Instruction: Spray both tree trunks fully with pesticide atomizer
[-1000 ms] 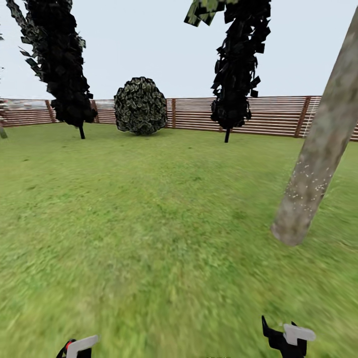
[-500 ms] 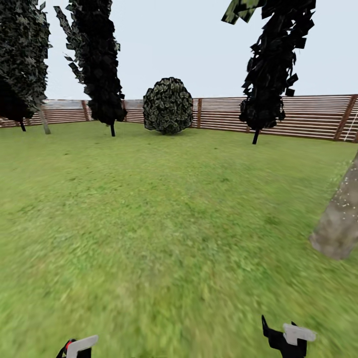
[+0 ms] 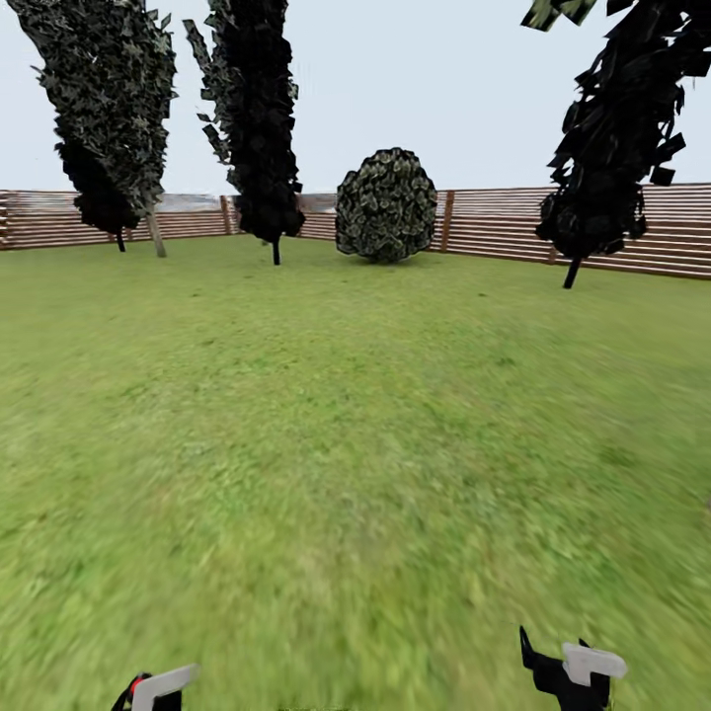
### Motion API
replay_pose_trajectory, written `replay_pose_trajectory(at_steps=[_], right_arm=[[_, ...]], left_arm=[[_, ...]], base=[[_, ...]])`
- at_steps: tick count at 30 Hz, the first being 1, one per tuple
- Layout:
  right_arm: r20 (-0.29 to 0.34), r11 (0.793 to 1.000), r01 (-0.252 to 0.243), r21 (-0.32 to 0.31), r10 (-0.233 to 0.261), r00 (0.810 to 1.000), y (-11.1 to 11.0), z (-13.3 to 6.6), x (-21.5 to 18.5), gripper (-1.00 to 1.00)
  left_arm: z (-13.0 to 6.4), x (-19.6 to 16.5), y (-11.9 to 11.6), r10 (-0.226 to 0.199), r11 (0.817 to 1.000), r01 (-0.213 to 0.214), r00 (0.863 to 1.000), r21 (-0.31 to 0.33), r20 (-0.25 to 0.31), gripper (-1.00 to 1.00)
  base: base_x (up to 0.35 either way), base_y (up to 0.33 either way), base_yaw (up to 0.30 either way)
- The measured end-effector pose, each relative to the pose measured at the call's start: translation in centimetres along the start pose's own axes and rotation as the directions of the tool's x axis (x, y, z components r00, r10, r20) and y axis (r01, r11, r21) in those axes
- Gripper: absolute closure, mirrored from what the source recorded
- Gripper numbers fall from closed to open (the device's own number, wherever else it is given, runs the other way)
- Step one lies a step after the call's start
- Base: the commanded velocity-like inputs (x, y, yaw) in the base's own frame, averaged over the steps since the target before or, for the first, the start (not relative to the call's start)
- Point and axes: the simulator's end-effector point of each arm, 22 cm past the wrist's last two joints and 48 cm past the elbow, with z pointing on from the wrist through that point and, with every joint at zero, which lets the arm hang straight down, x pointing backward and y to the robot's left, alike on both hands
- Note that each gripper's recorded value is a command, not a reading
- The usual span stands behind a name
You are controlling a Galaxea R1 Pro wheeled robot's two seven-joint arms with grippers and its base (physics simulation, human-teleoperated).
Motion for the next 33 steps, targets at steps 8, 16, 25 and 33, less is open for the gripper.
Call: replay_pose_trajectory(at_steps=[8,16,25,33], right_arm=[[-0.007,1.000,0.002,0.000,-0.002,1.000,0.0,0.0,0.3,-1.00],[-0.014,1.000,0.004,0.000,-0.004,1.000,0.0,0.0,0.7,-1.00],[-0.022,1.000,0.006,0.000,-0.006,1.000,0.0,0.0,1.0,-1.00],[-0.029,1.000,0.008,0.000,-0.008,1.000,0.0,-0.1,1.4,-1.00]], left_arm=[[0.0,0.3,0.0,0.003,1.000,-0.003,1.000,0.000,-0.006,1.00],[0.0,0.7,0.0,0.006,1.000,-0.006,1.000,0.000,-0.014,1.00],[0.0,1.0,0.0,0.009,1.000,-0.009,1.000,-0.001,-0.020,1.00],[0.0,1.3,0.0,0.012,1.000,-0.012,1.000,-0.001,-0.027,1.00]], base=[[0.000,0.298,0.261],[0.000,0.298,0.259],[0.000,0.298,0.259],[0.000,0.298,0.259]])
